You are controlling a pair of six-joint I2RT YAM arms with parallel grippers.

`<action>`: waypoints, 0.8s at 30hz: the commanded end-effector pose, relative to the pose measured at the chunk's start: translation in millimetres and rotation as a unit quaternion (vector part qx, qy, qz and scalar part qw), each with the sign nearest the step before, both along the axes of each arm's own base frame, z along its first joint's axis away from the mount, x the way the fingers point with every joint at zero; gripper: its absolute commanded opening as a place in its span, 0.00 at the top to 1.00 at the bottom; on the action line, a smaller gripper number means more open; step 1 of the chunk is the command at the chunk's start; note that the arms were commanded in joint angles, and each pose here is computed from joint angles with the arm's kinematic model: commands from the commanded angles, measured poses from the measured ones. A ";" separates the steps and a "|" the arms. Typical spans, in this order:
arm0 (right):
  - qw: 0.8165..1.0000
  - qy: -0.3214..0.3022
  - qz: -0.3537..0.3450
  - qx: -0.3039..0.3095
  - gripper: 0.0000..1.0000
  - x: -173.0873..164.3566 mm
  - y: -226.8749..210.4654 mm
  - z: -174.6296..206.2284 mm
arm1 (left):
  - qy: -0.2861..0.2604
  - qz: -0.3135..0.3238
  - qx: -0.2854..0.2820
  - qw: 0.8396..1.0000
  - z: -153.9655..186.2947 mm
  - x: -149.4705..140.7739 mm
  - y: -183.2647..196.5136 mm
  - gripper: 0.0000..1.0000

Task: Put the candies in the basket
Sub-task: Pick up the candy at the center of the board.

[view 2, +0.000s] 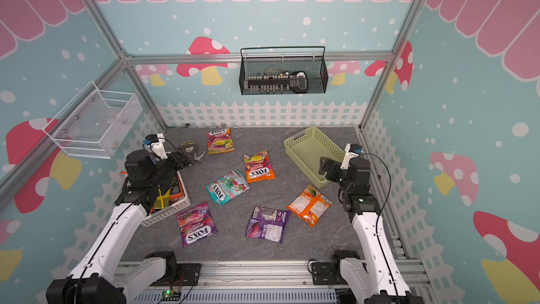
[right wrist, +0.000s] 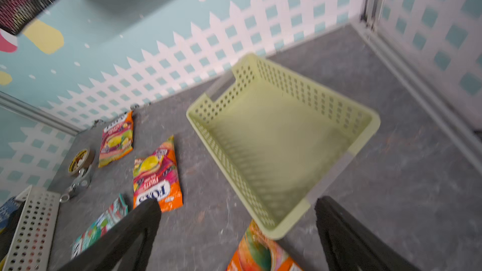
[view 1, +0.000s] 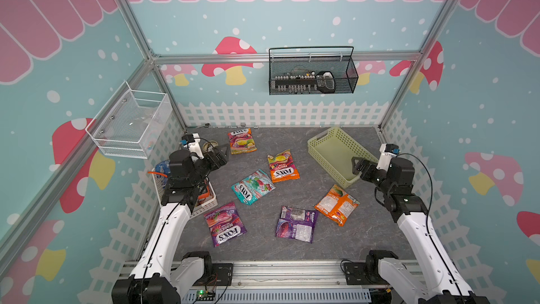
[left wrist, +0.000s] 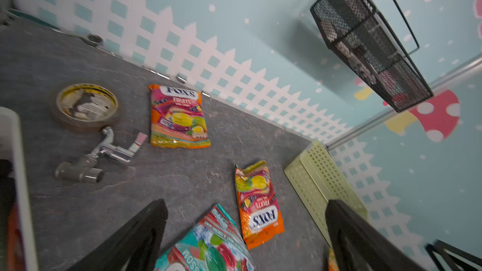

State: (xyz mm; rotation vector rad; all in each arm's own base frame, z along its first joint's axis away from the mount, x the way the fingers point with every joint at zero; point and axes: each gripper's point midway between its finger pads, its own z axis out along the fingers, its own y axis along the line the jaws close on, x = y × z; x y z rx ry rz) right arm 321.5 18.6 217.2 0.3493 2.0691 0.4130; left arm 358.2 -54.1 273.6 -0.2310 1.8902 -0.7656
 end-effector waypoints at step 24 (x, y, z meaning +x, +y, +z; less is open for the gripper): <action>0.966 0.235 -0.089 0.057 0.58 -63.5 -8.8 -142.7 | 0.196 -0.303 0.007 0.933 -135.5 -89.2 -216.0 0.23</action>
